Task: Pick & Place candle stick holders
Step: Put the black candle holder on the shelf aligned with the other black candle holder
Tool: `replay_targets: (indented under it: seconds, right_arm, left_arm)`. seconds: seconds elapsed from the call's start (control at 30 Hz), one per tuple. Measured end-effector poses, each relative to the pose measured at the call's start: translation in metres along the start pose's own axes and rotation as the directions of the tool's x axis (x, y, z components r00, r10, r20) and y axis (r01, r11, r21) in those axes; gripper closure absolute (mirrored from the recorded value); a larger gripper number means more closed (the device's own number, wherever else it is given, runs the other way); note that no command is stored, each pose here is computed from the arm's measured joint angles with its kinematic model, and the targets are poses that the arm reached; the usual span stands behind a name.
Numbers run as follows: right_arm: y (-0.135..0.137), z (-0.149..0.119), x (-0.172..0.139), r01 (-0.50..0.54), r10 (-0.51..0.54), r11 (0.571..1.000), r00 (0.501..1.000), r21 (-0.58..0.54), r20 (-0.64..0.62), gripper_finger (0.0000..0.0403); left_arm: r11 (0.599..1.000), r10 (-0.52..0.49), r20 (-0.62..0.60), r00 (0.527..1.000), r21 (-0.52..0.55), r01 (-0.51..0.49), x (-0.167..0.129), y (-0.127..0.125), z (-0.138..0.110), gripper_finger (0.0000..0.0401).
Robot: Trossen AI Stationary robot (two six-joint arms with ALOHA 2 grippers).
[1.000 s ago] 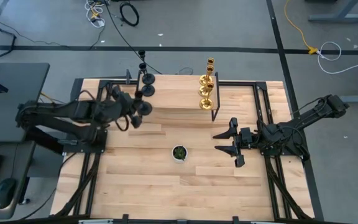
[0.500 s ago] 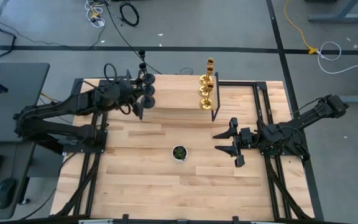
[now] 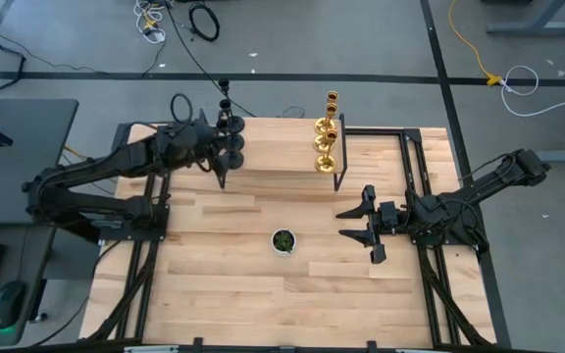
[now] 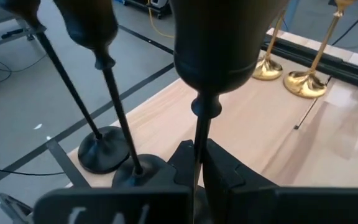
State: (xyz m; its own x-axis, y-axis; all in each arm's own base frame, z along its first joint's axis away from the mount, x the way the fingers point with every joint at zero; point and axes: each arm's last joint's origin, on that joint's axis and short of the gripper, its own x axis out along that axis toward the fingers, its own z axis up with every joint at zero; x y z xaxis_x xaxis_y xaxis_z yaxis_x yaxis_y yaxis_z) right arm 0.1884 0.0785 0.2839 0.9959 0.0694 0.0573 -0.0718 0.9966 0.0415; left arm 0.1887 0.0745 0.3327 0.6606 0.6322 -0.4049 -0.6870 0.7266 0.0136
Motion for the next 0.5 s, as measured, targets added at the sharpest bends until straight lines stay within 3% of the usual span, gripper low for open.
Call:
replay_targets:
  seconds: [0.5]
  right_arm:
    - [0.0000,0.0000,0.0000,0.000,0.000,1.000,1.000,-0.001,0.000,0.0227]
  left_arm:
    - [0.999,-0.012,-0.016,1.000,-0.037,0.012,0.0055,0.0046,0.0004,0.0390]
